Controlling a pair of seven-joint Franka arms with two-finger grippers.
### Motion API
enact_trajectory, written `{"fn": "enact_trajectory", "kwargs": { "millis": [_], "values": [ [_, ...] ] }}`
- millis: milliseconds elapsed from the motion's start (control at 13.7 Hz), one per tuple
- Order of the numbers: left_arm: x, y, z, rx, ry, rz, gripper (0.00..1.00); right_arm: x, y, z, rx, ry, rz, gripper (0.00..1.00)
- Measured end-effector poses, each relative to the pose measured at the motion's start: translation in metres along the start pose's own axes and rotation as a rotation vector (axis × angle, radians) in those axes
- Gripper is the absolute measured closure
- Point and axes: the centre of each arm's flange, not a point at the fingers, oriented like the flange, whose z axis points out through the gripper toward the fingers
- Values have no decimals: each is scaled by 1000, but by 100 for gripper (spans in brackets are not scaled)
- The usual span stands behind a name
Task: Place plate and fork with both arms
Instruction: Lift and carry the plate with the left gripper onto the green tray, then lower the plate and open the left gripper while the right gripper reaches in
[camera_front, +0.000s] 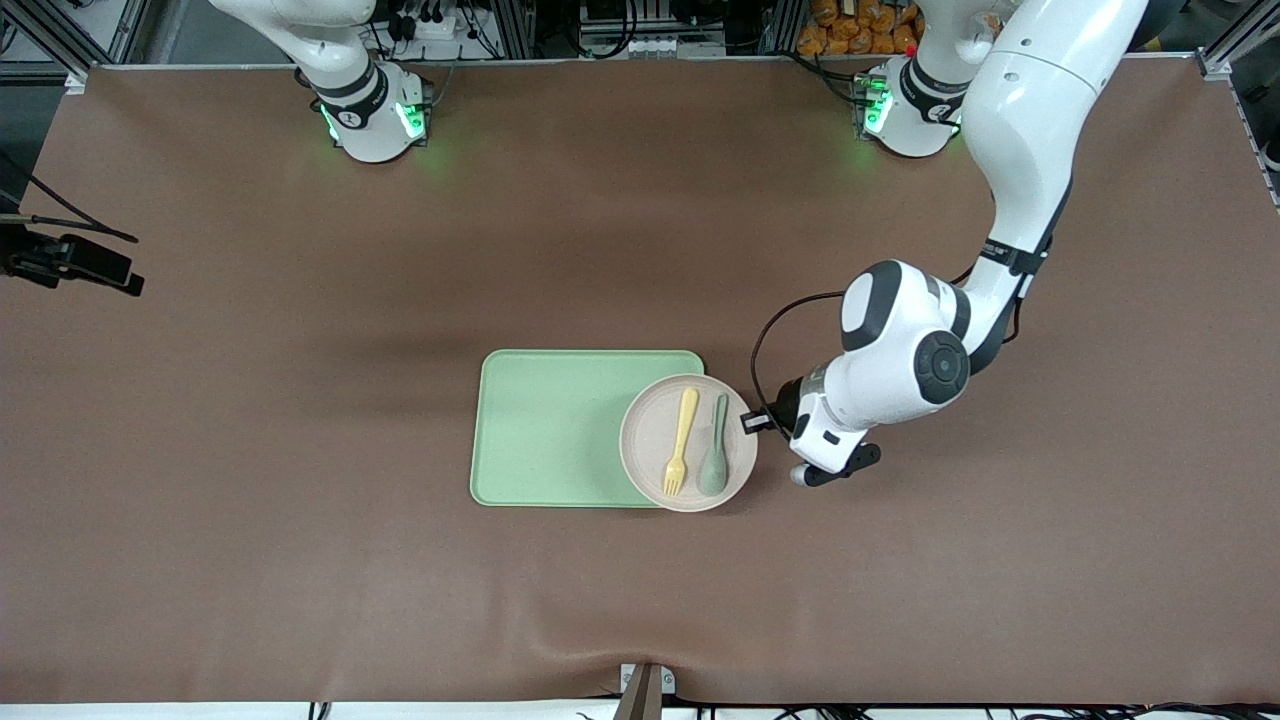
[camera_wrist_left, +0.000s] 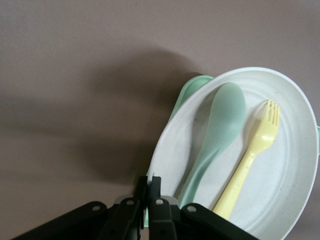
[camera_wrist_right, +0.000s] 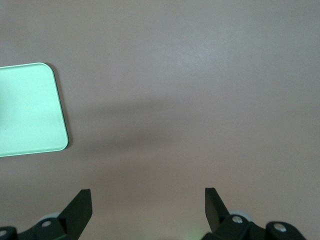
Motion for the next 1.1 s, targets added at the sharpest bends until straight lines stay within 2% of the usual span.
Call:
{"fn": "enact_trajectory", "kwargs": {
  "millis": [585,878,1098],
  "values": [
    [-51,30,60,-27,77,-7,96,7,-2,11,21,-15,-1,0],
    [-56,22,83,-3,115,-5,96,15,-5,25,25,-40,-6,0],
    [-59,11,101,-12,130,-14,96,23,-19,40,46,-65,-25,0]
  ]
}}
